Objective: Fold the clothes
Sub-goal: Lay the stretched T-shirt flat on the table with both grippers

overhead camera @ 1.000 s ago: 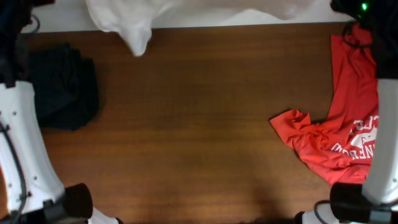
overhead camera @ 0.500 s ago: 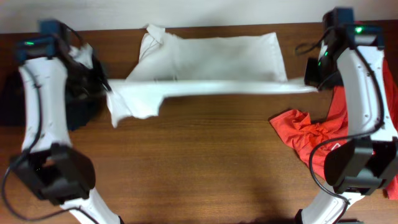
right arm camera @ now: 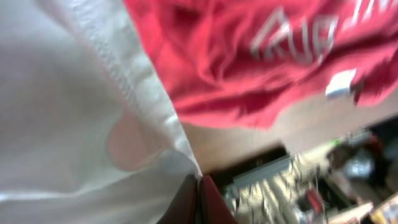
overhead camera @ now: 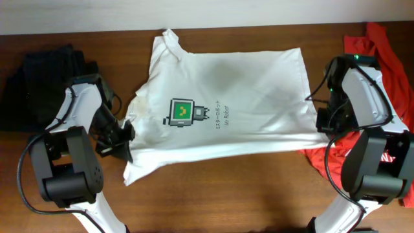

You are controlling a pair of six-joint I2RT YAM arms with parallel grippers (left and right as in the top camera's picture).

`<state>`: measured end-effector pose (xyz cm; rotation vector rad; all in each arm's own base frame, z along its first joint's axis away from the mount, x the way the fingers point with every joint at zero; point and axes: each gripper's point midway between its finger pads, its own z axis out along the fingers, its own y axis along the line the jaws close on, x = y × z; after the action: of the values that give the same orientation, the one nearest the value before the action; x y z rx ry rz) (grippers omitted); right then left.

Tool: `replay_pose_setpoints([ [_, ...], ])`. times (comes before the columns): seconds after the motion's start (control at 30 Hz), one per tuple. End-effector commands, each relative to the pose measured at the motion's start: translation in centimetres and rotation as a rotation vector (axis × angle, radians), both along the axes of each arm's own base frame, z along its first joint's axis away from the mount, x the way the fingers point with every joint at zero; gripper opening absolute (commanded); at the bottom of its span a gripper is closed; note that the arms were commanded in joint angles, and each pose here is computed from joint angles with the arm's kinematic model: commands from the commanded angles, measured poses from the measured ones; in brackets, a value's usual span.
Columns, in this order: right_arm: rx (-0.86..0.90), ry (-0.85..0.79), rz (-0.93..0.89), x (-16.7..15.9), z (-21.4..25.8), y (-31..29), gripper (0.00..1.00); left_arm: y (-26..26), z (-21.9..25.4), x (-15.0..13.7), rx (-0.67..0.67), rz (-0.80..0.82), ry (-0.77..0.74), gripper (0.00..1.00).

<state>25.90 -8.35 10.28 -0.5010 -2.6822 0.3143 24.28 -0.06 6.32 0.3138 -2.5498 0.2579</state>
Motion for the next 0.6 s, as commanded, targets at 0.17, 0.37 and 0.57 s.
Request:
replay_pose_setpoints([
  [0.17,-0.058,0.092,-0.052,-3.0,0.4,-0.9,0.04,3.0,3.2,-0.7,0.193,0.023,-0.102,0.0],
  [0.37,-0.068,-0.107,-0.069,1.2,-1.3,-1.3,0.04,1.0,2.9,6.7,0.078,0.109,-0.455,0.0],
  [0.57,-0.011,-0.453,-0.098,9.3,-2.7,-1.0,0.04,-0.5,0.6,12.4,0.011,0.111,-0.639,0.0],
])
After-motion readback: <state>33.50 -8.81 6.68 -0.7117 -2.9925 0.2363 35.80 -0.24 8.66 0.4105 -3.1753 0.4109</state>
